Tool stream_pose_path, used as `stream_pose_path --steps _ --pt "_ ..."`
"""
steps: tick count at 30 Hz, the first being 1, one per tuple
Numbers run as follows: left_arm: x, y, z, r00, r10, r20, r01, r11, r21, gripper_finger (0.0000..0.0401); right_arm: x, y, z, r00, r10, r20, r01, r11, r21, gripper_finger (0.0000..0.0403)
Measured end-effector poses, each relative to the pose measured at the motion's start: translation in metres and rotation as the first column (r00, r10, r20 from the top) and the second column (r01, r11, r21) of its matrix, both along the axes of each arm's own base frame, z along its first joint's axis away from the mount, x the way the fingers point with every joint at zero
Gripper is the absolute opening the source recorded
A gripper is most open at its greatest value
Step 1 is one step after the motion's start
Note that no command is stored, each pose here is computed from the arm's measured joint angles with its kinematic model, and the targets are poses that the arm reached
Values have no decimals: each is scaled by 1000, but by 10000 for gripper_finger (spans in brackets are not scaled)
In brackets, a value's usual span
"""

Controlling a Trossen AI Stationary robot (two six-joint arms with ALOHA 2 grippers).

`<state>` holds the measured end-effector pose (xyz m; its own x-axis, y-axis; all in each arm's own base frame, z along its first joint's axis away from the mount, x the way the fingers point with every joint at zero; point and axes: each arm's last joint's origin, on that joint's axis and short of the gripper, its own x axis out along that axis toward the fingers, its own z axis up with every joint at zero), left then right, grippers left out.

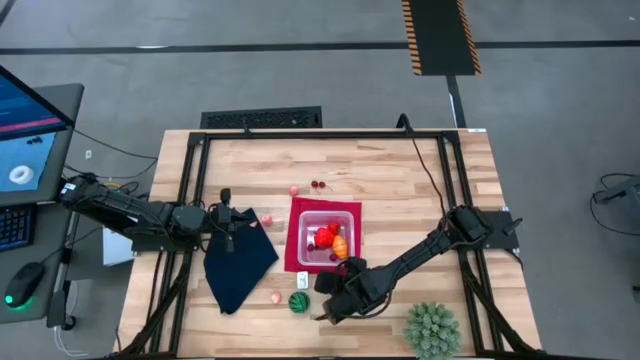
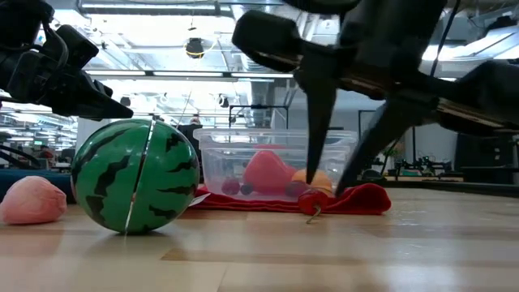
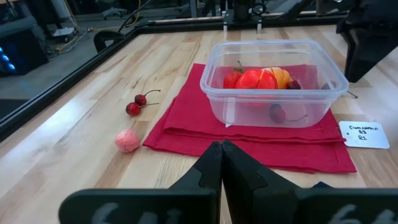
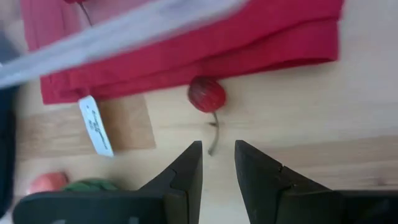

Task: Pick and placing Produce into tupperware
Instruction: Put the cherry in the transparent bin

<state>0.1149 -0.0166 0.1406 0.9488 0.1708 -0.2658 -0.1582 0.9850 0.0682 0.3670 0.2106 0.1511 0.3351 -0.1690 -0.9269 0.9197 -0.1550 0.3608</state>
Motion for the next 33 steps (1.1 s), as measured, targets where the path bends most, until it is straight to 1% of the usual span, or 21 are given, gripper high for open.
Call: stream_pose_path --steps 4,11,15,33 --pt "0 0 0 1000 0 0 0 1000 0 0 -2 2 0 1000 1 4 -1 1000 -12 116" --pt "0 0 0 1000 0 0 0 1000 0 0 3 3 1 999 -3 47 2 1000 17 116" --pt "0 0 0 1000 0 0 0 1000 0 0 6 4 7 998 -4 56 1 999 43 116" --pt "0 0 0 1000 0 0 0 1000 0 0 5 6 8 999 5 52 -7 999 52 116"
